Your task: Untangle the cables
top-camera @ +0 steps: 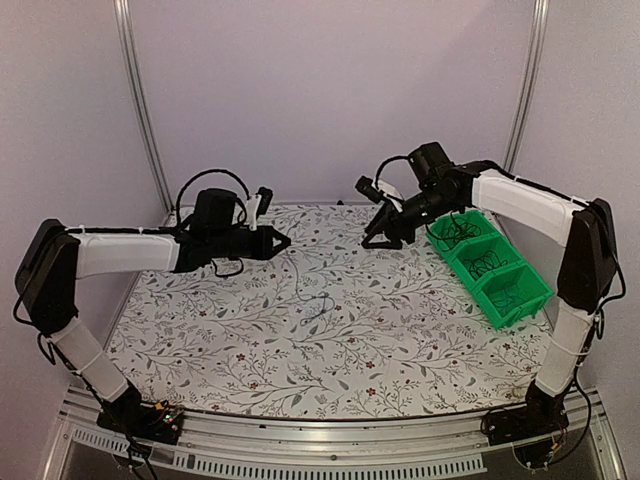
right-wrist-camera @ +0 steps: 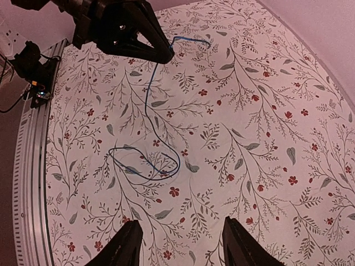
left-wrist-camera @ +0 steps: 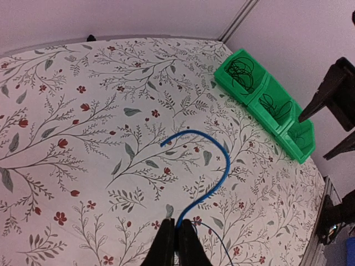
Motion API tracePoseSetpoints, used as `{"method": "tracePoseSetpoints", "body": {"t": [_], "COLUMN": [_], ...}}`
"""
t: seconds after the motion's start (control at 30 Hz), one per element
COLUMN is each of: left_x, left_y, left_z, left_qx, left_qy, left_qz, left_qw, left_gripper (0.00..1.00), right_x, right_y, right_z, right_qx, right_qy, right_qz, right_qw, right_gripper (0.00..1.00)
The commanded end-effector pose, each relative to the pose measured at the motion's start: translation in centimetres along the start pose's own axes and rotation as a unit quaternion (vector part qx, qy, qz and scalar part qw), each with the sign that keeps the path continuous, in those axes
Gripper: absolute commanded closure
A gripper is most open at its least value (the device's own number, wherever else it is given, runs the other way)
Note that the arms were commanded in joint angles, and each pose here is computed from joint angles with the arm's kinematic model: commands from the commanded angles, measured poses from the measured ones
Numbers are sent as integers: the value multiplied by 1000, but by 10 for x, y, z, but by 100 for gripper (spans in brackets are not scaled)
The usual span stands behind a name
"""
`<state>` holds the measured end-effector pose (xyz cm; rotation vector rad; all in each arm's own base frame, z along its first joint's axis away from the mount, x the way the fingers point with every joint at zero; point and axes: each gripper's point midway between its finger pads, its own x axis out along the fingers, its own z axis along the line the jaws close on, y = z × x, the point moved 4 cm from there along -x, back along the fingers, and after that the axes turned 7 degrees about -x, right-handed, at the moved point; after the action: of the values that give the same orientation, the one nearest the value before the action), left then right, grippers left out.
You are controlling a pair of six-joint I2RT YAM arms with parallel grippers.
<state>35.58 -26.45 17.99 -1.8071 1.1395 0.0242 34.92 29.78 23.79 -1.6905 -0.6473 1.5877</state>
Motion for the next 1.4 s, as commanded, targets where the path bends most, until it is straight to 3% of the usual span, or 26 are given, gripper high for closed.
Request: {"method": "tracePoseSetpoints", "body": {"t": [0.0,0.27,0.6,0.7,0.83,0.87,0.9,0.97,1.07,1.17,1.37], "left_x": [-2,-9,-12,-17,-23,-23,-23,-22,-17,-13,-1], "left_y": [-23,-35,-38,-41,-39,-37,-36,-33,-31,-27,-16], "left_z": [-45,-70,-82,-83,-80,-78,-76,-71,-62,-57,-44], "left_qx": [24,-45,-62,-59,-58,-58,-59,-61,-65,-65,-70], "left_qy": [74,146,176,175,160,156,151,138,109,97,78], "left_qz": [-34,-73,-77,-83,-90,-90,-89,-87,-81,-77,-62], "left_qw": [996,986,979,979,981,982,983,985,989,990,993], "left_gripper": [100,100,100,100,100,100,100,100,83,75,70], "right_x": [25,53,108,121,124,121,119,111,82,42,-32], "right_y": [-11,-23,-40,-38,-32,-33,-32,-32,-39,-48,-41], "right_z": [17,20,38,42,41,41,41,40,39,34,18], "right_qx": [24,43,39,48,62,59,57,52,23,0,-25], "right_qy": [-62,-96,-162,-174,-168,-163,-155,-133,-102,-71,-2], "right_qz": [-23,-52,-72,-72,-65,-66,-63,-54,-49,-51,-29], "right_qw": [998,993,983,981,982,983,984,988,993,996,999], "right_gripper": [46,43,39,49,90,99,100,100,100,100,100]}}
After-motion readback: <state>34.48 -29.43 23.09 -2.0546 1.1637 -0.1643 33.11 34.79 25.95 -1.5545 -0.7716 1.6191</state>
